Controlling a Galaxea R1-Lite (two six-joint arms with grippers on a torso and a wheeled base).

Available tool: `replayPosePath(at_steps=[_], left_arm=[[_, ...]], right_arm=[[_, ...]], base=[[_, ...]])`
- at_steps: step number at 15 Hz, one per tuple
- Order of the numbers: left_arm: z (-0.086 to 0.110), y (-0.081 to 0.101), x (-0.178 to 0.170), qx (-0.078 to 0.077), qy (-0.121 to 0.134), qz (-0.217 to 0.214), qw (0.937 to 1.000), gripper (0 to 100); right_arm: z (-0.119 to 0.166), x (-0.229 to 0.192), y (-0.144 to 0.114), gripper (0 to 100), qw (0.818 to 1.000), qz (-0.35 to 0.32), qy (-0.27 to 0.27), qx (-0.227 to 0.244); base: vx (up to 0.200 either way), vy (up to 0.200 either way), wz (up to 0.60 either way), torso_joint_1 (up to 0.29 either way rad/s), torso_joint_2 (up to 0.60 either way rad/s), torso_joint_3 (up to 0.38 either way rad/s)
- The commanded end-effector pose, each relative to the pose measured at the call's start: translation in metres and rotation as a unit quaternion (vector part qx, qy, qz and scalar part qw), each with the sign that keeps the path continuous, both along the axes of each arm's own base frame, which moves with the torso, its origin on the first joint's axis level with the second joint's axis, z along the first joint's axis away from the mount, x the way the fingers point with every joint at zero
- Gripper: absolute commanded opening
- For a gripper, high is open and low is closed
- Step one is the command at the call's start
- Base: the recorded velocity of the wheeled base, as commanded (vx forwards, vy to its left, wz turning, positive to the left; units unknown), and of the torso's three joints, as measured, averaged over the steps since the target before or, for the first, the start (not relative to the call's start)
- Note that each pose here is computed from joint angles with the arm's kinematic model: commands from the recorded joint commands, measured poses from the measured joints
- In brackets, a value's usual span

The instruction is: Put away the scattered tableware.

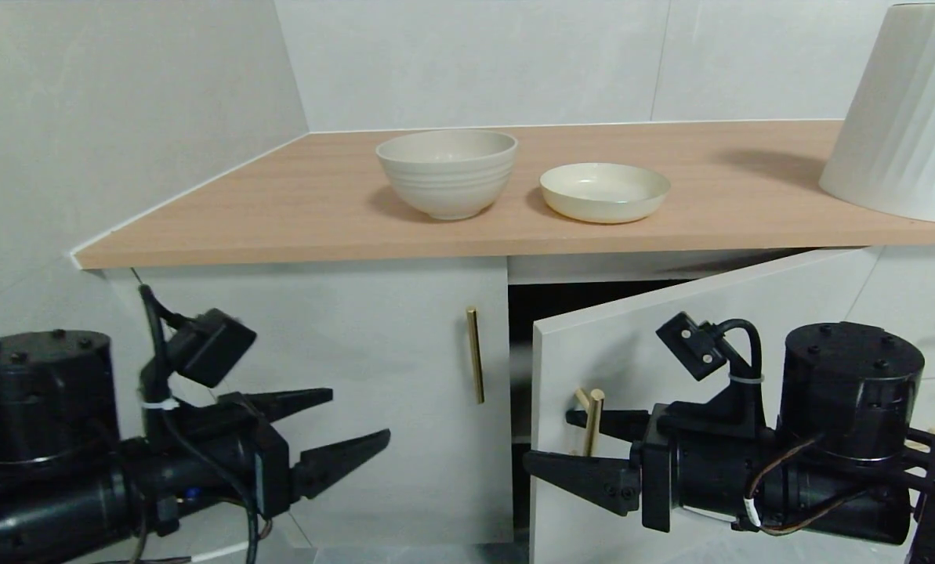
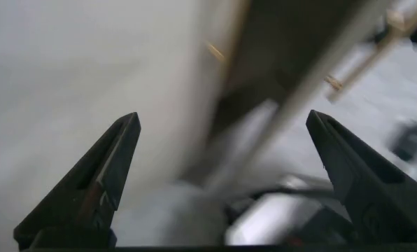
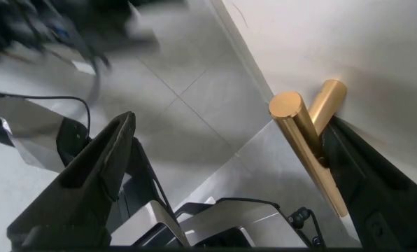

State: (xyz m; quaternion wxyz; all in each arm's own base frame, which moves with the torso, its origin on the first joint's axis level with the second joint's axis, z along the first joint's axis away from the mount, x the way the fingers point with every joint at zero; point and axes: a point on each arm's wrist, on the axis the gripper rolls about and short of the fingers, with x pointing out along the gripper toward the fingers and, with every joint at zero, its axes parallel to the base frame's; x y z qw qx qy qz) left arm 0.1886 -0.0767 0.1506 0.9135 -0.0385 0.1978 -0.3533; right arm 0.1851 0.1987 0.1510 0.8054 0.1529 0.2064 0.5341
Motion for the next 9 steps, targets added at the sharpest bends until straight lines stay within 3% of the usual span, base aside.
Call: replayPosePath(at_steps=[1,2,4,5,9], left_arm=[[-0.0304,-0.0161,0.0045,0.008,0.074,-0.023,0.9969,100],[-0.0301,-0.0189,0.0034,-0.002,0.085,-0.023,0.9961,100],[-0.0297,-0.0199,0.0032,-0.003,0.085,-0.025,0.9960,100],[-0.0296,-0.0199,0.0033,-0.004,0.085,-0.025,0.9961,0],[-0.0243,-0.0248,0.0067,-0.010,0.074,-0.032,0.9967,0]], right_arm=[[-0.0018,0.0002,0.0008,100,1.000,0.001,0.003,-0.003],[-0.0030,0.0007,0.0013,100,1.000,0.001,0.005,-0.005],[-0.0038,0.0011,0.0016,100,1.000,0.001,0.006,-0.006],[-0.0043,0.0015,0.0015,100,1.000,0.000,0.007,-0.006],[-0.0047,0.0017,0.0023,100,1.000,0.001,0.007,-0.007]], base=[[0.000,0.000,0.00,0.000,0.00,0.000],[0.000,0.000,0.00,0.000,0.00,0.000],[0.000,0.000,0.00,0.000,0.00,0.000],[0.000,0.000,0.00,0.000,0.00,0.000],[0.000,0.000,0.00,0.000,0.00,0.000]])
